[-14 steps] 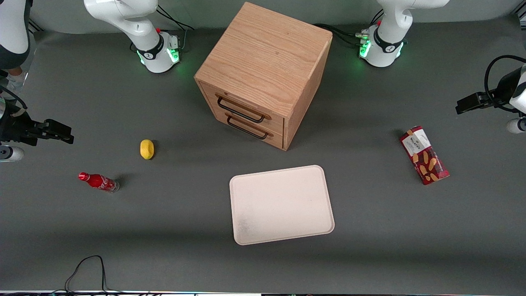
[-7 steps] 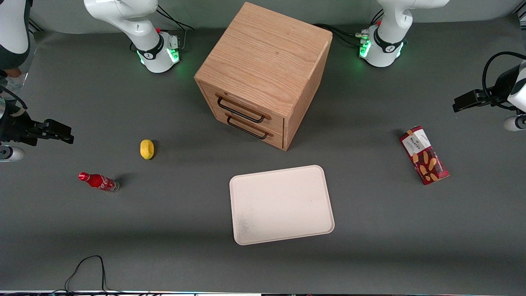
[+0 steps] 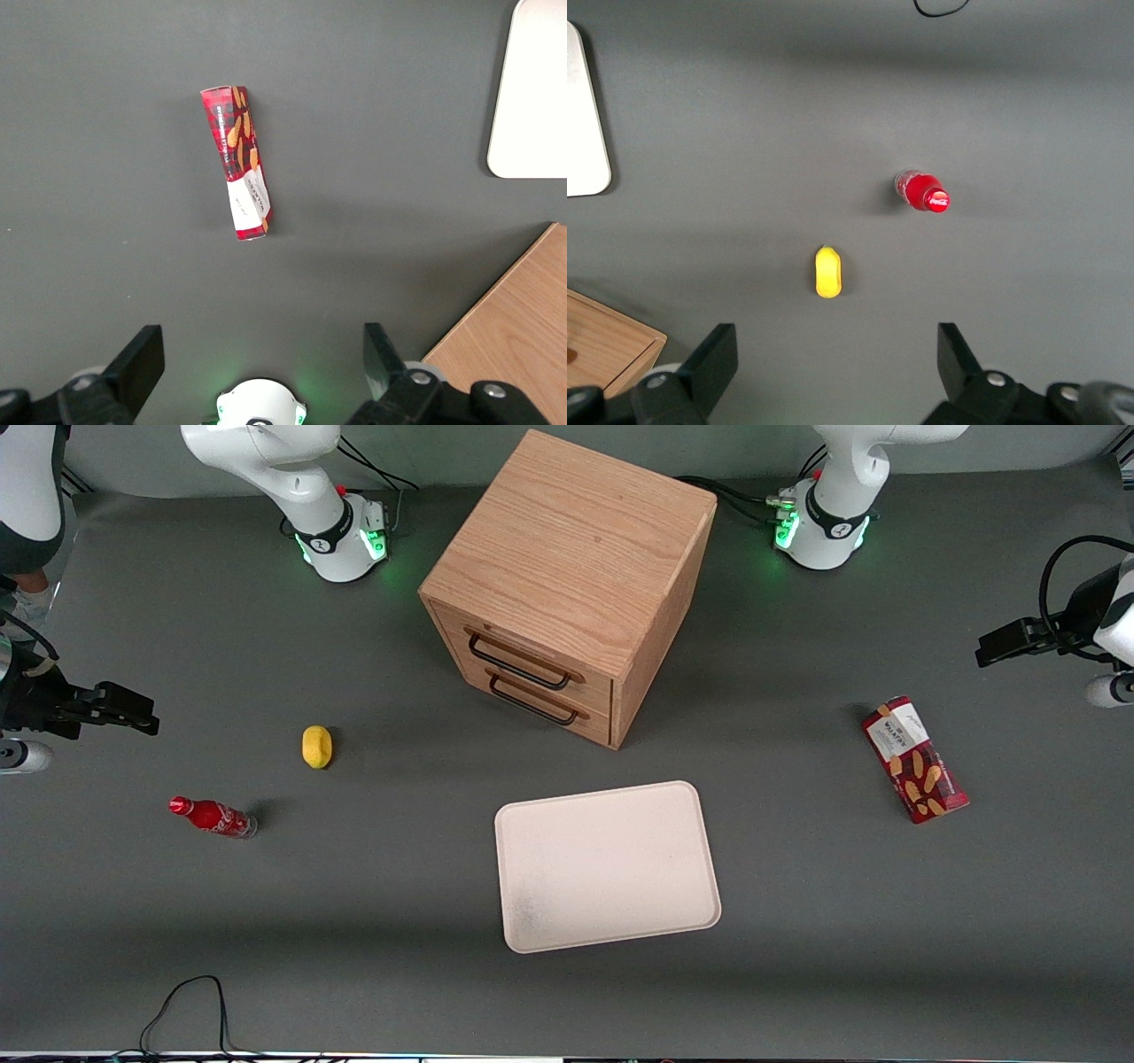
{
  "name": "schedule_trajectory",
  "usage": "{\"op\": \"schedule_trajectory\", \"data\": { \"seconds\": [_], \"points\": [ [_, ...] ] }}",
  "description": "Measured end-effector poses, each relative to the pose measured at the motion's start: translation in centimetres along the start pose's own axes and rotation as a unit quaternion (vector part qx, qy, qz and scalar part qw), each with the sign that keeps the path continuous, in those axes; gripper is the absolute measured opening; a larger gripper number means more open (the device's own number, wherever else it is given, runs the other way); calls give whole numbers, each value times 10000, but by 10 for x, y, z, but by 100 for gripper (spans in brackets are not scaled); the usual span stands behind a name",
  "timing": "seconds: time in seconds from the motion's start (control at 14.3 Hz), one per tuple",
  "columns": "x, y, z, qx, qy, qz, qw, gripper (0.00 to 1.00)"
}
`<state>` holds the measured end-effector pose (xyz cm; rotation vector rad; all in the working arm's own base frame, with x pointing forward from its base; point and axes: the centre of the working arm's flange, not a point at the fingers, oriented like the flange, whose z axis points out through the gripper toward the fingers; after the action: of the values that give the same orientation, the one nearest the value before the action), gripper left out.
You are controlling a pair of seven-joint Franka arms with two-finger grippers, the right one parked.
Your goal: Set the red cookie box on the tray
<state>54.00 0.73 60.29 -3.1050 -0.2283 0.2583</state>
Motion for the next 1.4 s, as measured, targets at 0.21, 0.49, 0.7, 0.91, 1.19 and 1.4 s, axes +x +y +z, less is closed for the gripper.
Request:
{"op": "schedule_trajectory", "data": {
  "seconds": [0.21,0.49,0.7,0.91,1.19,1.4],
  "points": [
    [-1,-29,-7,-39,-37,-248,9997,100],
    [-2,-102,-11,-164,-47,-347,9993,100],
    [-9,-148,-9,-254,-143,-607,9977,100],
    [-15,-165,-5,-330,-290,-759,9962,100],
    [-13,-157,-2,-533,-375,-905,9938,99],
    [-6,-147,7,-565,-489,-1082,9913,98]
  ]
}}
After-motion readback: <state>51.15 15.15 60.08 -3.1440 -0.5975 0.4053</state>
